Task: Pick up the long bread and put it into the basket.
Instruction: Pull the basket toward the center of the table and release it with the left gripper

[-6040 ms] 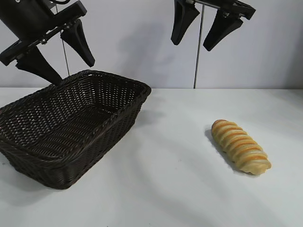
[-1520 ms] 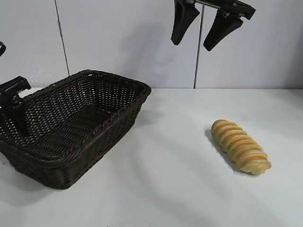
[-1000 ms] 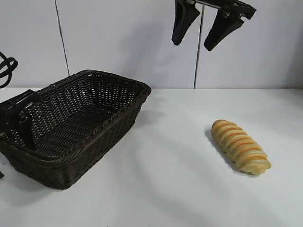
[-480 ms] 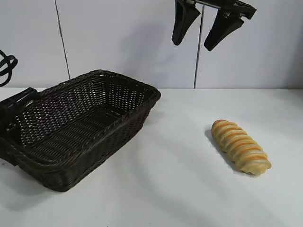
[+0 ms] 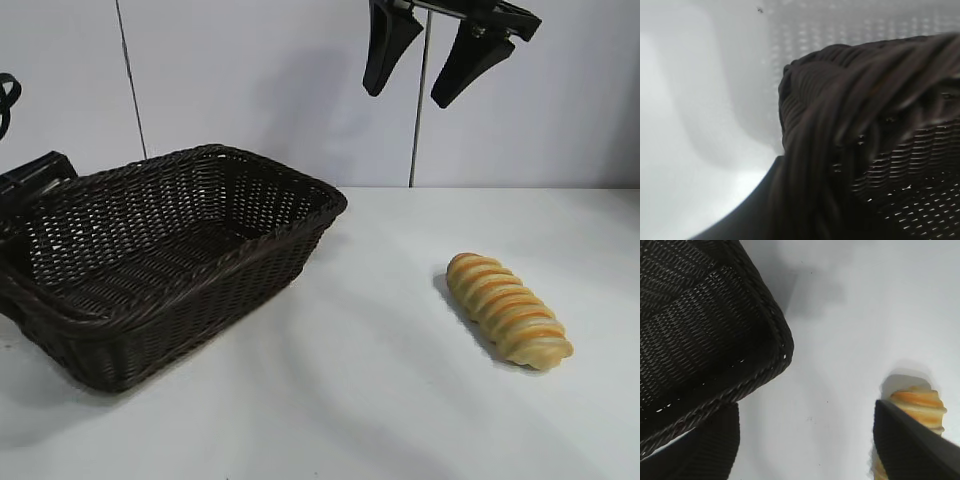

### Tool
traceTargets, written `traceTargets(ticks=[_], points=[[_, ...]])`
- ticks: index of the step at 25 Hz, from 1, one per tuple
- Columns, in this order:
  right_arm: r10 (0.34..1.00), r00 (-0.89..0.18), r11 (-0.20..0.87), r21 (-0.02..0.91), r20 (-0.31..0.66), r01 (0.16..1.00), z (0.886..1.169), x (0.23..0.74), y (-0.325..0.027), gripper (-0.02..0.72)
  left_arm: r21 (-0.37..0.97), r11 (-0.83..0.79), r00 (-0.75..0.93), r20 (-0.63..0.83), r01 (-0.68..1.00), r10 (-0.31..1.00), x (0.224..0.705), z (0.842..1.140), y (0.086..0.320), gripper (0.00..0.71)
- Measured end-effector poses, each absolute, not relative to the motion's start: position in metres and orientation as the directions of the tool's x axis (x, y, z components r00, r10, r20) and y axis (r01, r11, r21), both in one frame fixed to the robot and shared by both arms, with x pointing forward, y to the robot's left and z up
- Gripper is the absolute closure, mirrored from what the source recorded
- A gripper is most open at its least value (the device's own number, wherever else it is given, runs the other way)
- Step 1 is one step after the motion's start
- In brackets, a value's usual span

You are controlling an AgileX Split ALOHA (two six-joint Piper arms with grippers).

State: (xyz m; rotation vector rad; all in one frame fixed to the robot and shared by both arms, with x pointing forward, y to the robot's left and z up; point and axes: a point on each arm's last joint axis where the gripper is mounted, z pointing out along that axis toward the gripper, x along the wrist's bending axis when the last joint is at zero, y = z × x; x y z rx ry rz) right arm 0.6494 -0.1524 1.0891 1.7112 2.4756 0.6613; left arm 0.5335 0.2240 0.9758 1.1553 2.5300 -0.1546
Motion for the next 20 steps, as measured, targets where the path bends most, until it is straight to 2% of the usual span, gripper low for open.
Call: traceTargets(ticks=[8,16,20], points=[[0.905,-0.382,0.291,0.379,0.190,0.878,1.089,0.649,-0.152,0.164,0.025,0.491,-0.449,-0.365,0.871,0.815,0.553,0.977,0.232,0.608],[0.905,-0.382,0.291,0.379,0.190,0.878,1.089,0.649,-0.152,0.164,-0.021,0.116,-0.116,-0.376,0.993,0.919,0.583,0.965,0.230,0.608],[0.905,-0.382,0.291,0.379,0.190,0.878,1.089,0.649,-0.152,0.164,-0.003,0.008,-0.008,-0.377,1.000,0.926,0.603,0.963,0.227,0.609]])
